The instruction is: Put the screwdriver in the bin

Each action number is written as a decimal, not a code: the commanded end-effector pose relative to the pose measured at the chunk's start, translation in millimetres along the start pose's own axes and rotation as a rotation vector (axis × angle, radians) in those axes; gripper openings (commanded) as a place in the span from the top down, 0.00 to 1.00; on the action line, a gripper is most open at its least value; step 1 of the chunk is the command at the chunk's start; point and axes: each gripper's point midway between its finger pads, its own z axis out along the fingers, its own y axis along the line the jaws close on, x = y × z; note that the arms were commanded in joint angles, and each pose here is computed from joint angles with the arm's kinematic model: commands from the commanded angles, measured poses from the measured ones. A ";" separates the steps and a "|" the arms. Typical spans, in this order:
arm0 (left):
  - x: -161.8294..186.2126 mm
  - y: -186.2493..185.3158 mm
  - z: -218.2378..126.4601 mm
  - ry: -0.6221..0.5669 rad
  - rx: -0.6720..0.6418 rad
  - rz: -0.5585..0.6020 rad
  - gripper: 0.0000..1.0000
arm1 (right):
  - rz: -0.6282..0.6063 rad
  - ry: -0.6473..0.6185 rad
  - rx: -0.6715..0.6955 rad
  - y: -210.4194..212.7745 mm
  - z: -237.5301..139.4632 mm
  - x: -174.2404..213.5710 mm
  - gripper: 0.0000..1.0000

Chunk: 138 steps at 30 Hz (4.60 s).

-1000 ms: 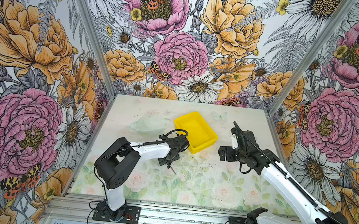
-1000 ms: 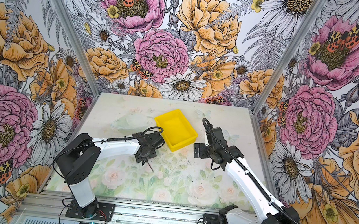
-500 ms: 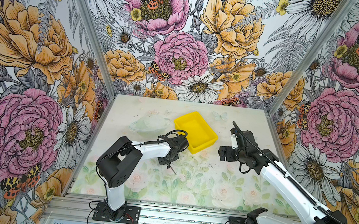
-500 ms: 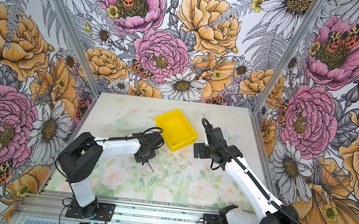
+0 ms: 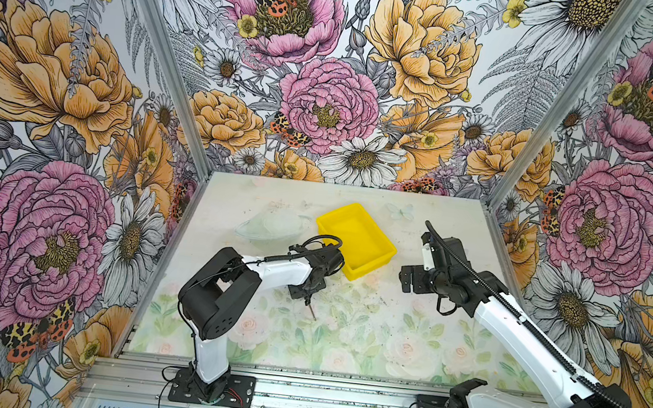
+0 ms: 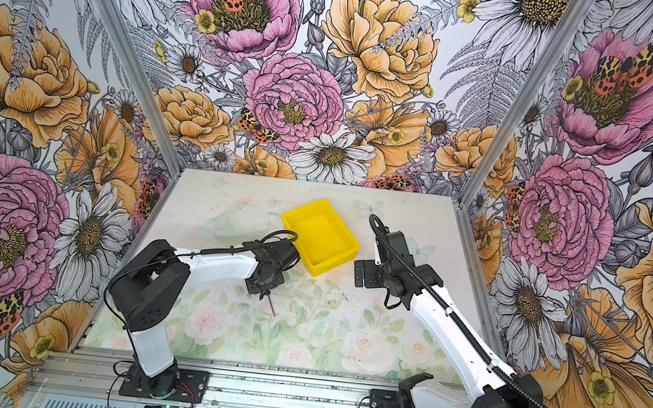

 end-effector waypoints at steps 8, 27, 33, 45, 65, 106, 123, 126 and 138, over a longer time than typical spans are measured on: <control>-4.8 -3.1 -21.7 -0.023 0.063 -0.007 0.98 | -0.001 -0.080 -0.032 2.8 -18.8 -17.5 0.01; -40.1 -41.6 -100.2 -0.125 0.247 -0.028 1.00 | 0.041 -0.115 -0.062 6.9 -27.4 -30.0 0.01; -69.6 -75.9 -117.2 -0.151 0.313 -0.039 1.00 | 0.021 -0.147 -0.065 6.4 -36.4 -33.4 0.01; -120.2 -158.1 -103.0 -0.161 0.381 -0.024 1.00 | 0.030 -0.146 -0.046 -0.3 -36.3 -26.2 0.01; -137.6 -184.4 -26.4 -0.118 0.315 -0.042 0.98 | 0.019 -0.134 -0.101 8.3 -32.6 -23.1 0.01; -147.9 -204.0 -46.0 -0.193 0.349 0.026 0.51 | 0.012 -0.157 -0.085 5.8 -38.0 -28.7 0.00; -135.2 -94.5 -153.9 -0.405 0.262 0.246 0.30 | 0.134 -0.217 0.090 -27.8 -44.1 -44.4 0.01; -132.0 -59.5 -150.9 -0.429 0.197 0.289 0.26 | 0.187 -0.209 0.106 -34.4 -37.5 -43.4 0.00; -135.8 63.6 -140.3 -0.552 0.187 0.258 0.01 | 0.399 -0.134 0.305 -86.1 -0.4 -9.7 0.01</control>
